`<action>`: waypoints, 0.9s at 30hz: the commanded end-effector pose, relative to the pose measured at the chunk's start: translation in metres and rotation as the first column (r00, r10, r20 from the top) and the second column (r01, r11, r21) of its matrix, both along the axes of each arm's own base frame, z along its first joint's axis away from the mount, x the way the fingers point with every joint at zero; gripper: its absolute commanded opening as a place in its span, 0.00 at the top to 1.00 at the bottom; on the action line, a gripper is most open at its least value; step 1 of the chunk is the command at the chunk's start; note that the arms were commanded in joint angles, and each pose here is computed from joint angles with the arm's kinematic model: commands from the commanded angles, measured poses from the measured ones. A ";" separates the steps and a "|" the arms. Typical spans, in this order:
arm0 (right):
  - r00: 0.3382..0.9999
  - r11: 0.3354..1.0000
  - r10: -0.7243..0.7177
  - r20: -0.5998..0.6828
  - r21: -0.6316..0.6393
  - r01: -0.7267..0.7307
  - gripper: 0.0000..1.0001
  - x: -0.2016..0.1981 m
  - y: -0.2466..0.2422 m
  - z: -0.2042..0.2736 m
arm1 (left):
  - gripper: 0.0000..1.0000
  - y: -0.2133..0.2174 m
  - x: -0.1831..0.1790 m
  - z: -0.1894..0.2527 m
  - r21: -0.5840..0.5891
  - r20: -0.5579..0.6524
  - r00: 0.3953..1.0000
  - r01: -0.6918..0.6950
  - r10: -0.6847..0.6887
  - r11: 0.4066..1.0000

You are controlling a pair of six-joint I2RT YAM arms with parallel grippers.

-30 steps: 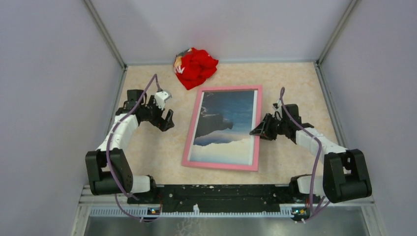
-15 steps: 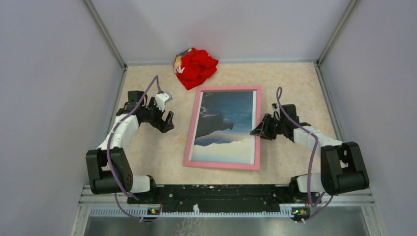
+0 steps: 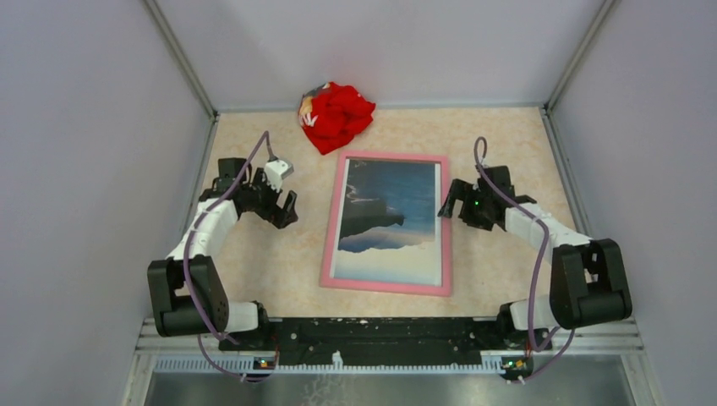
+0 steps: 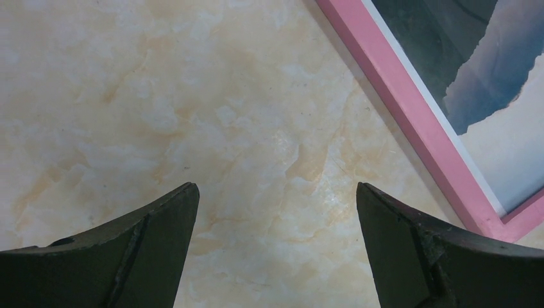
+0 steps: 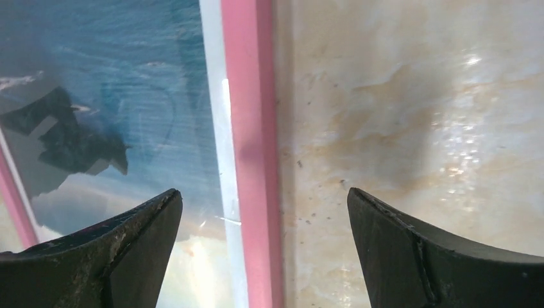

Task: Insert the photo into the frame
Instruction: Turn over the photo frame at the center of the board, then reset both arms

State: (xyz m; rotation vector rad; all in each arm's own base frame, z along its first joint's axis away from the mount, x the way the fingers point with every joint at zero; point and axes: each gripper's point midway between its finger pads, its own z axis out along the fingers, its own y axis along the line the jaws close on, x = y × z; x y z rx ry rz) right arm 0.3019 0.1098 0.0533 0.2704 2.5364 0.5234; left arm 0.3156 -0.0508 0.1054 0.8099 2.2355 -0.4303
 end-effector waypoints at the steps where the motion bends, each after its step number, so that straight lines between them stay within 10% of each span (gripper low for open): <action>1: 0.988 0.988 -0.061 0.141 -0.133 0.080 0.01 0.023 -0.026 0.039 | 0.01 0.006 0.014 0.005 -0.014 0.041 0.998 -0.051 0.052 0.999; 11: 0.724 0.842 -0.176 0.667 -0.279 0.461 0.01 0.047 -0.109 0.117 | 0.01 0.028 0.054 -0.001 -0.149 0.130 0.917 -0.357 0.376 0.922; 18: 0.554 0.760 -0.190 0.810 -0.235 0.605 0.01 0.027 -0.138 0.095 | 0.01 0.032 0.071 -0.008 -0.236 0.286 0.853 -0.379 0.437 0.895; 27: 0.510 0.692 -0.226 0.830 -0.232 0.684 0.01 0.027 -0.154 0.074 | 0.01 0.031 0.066 -0.008 -0.301 0.473 0.767 -0.323 0.435 0.897</action>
